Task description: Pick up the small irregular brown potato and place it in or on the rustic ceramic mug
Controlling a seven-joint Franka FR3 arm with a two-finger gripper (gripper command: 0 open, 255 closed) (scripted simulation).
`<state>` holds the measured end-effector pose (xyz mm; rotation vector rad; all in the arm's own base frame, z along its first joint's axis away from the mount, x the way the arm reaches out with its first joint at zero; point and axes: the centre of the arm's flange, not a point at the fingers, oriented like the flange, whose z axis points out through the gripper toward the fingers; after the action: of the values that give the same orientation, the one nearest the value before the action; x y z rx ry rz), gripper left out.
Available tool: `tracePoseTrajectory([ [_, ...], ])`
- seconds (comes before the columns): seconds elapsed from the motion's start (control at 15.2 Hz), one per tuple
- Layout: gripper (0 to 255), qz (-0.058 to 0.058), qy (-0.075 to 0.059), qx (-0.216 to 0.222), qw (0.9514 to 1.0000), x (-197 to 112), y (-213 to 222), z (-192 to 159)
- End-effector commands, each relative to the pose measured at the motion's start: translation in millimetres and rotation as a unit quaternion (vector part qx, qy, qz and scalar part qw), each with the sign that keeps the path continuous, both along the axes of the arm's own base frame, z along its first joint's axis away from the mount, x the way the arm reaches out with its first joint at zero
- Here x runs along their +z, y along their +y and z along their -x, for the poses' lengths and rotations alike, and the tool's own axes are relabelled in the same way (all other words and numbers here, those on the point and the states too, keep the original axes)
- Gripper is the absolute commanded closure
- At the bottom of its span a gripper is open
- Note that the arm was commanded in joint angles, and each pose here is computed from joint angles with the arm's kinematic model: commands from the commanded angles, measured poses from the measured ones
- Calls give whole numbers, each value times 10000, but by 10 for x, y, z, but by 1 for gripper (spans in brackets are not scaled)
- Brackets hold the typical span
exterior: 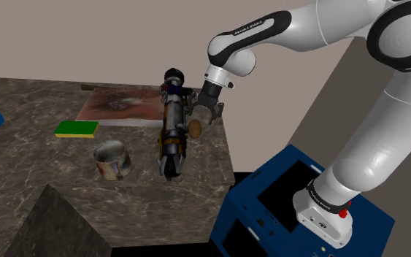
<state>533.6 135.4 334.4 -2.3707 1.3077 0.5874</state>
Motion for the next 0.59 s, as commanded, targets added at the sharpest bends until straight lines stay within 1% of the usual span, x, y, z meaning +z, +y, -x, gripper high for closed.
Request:
tracePoseTrajectory([
  [0.0,0,-22,27,-110,9999,-59,27,-33],
  [0.4,0,-22,27,-110,9999,-351,204,27],
  [0.53,0,-22,27,-110,9999,-351,204,27],
])
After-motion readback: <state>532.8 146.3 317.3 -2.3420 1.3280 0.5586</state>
